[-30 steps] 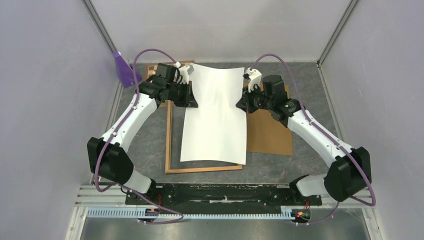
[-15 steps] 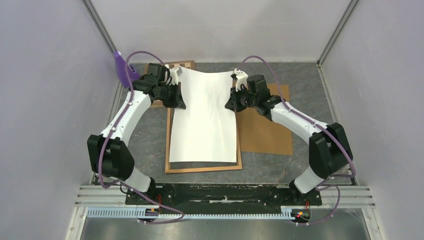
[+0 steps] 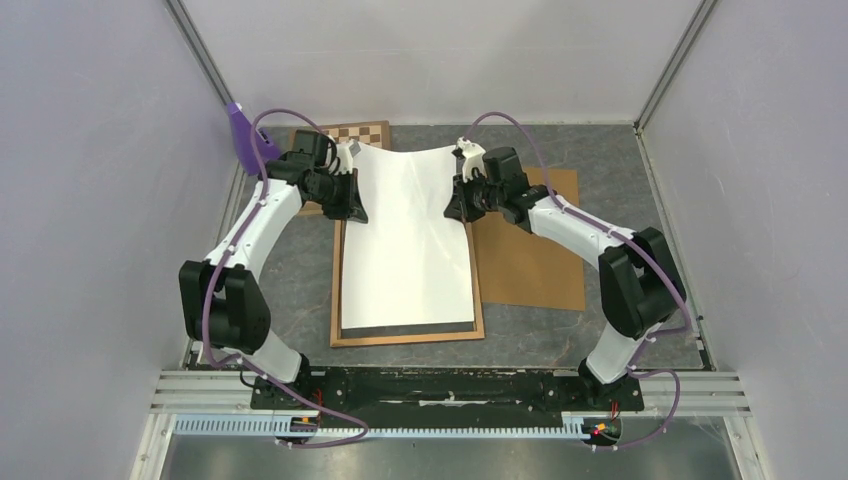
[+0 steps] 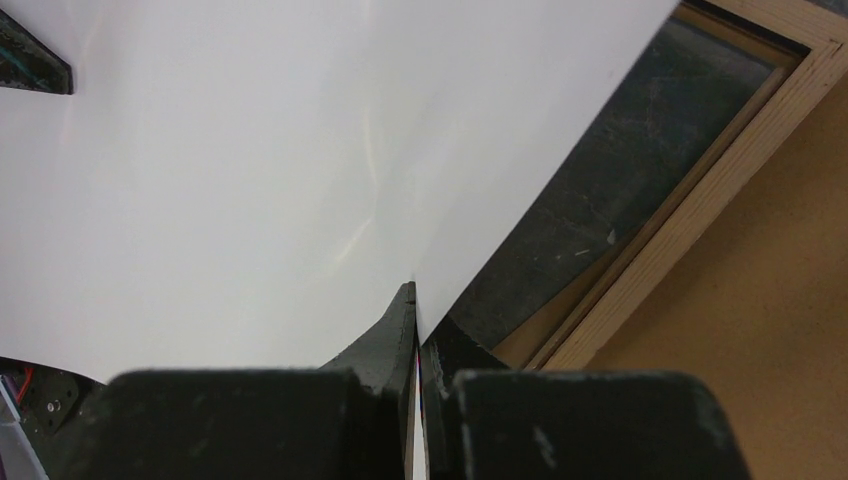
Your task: Put the photo into the frame
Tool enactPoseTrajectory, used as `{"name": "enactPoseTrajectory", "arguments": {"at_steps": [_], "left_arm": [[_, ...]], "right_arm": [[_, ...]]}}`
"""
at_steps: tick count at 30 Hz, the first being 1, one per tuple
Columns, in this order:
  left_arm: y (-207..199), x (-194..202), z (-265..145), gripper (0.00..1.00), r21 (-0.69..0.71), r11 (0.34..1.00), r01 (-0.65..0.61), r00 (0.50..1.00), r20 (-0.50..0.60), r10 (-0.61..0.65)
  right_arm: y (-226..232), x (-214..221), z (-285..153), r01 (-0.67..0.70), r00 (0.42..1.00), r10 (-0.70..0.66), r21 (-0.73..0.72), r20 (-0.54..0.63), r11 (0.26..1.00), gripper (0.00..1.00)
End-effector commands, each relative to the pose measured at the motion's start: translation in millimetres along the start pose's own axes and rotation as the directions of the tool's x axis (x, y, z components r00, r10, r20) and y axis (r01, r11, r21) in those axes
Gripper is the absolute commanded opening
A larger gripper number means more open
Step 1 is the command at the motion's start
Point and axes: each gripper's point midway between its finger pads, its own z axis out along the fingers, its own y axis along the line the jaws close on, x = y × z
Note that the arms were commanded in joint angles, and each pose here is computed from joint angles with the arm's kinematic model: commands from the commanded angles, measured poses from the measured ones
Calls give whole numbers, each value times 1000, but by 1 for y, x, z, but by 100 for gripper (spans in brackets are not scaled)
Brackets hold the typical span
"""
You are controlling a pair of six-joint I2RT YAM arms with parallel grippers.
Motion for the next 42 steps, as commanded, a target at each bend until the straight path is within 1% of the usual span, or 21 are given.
{"name": "enactPoseTrajectory", "arguments": {"at_steps": [1, 22, 42], "left_arm": [[7, 4, 4, 2, 10, 1000, -20, 1000, -24, 20], [16, 8, 14, 3, -7, 1000, -27, 999, -47, 26], [25, 14, 27, 2, -24, 1000, -19, 998, -56, 17]], "right_arm": [[-9, -4, 5, 30, 1000, -30, 29, -5, 999, 0], [-20, 30, 16, -1, 999, 3, 41, -43, 999, 0], [-26, 41, 20, 1, 998, 2, 57, -59, 998, 0]]}}
